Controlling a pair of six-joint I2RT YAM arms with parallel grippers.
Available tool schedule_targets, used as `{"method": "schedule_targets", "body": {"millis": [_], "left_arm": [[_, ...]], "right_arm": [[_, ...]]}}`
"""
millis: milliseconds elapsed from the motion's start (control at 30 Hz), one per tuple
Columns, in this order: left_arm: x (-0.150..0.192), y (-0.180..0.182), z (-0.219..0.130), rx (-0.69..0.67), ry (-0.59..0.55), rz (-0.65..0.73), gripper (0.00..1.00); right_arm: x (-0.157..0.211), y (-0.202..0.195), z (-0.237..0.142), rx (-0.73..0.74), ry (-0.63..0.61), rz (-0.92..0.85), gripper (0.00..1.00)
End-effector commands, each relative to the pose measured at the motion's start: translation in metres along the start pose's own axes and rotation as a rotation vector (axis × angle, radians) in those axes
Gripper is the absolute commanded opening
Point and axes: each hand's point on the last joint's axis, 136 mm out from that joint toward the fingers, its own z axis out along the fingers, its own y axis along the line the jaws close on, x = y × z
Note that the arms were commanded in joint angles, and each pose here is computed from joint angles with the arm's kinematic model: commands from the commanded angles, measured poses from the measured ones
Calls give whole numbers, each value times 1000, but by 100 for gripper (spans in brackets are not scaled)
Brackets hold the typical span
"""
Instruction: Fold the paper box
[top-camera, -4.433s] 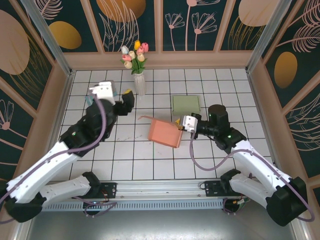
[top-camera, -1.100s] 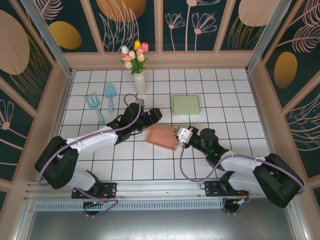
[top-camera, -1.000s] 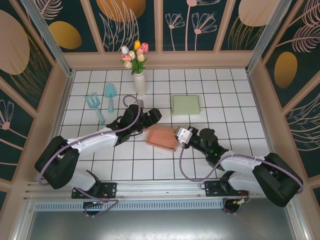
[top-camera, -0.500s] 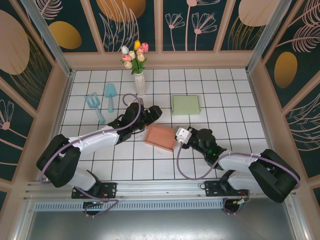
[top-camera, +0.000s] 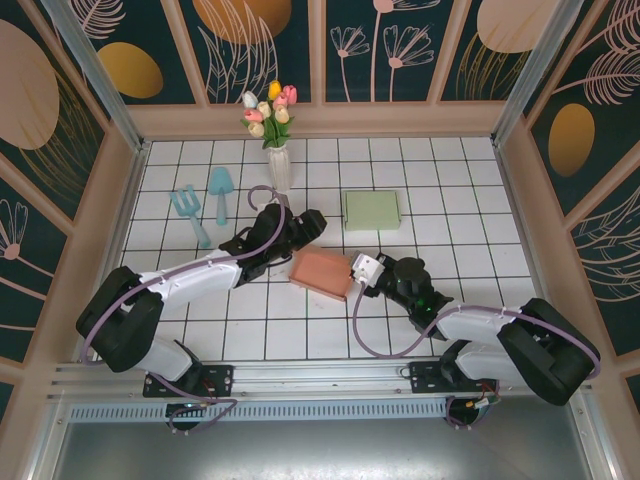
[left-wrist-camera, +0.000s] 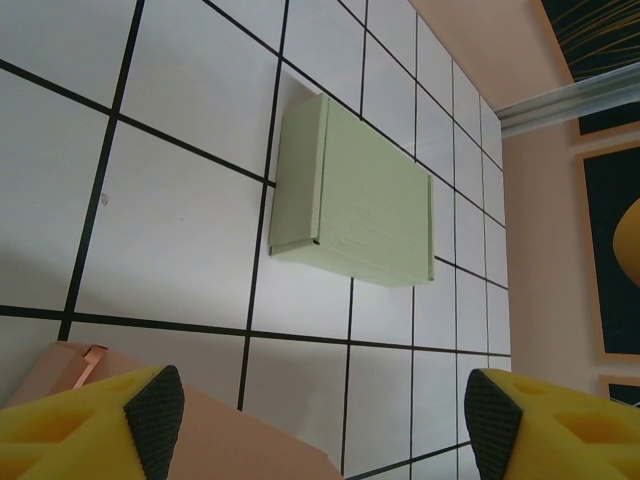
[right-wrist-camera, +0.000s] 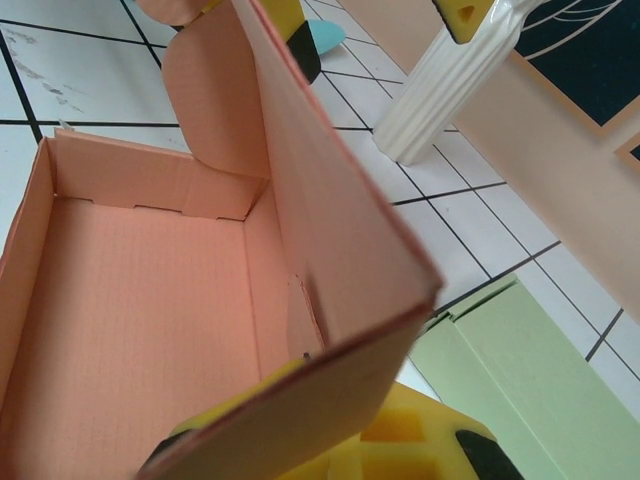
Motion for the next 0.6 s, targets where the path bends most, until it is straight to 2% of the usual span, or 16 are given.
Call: {"method": "schedule_targets", "body": {"millis": [0, 167, 267, 367, 567], "left_arm": [[45, -37, -6, 148, 139, 8, 75], [58, -13, -8, 110, 136, 30, 72], [61, 0, -10, 80, 131, 44, 72], [59, 10, -15, 59, 105, 50, 72], [54, 23, -20, 29, 65, 54, 72]], "right_arm": [[-15, 2, 4, -24, -33, 31, 8], [-15, 8, 4, -49, -12, 36, 15], [-14, 12, 3, -56, 14, 40, 24], [-16, 11, 0, -36, 41, 64, 38], [-21, 10, -18, -22, 78, 161, 48]]}}
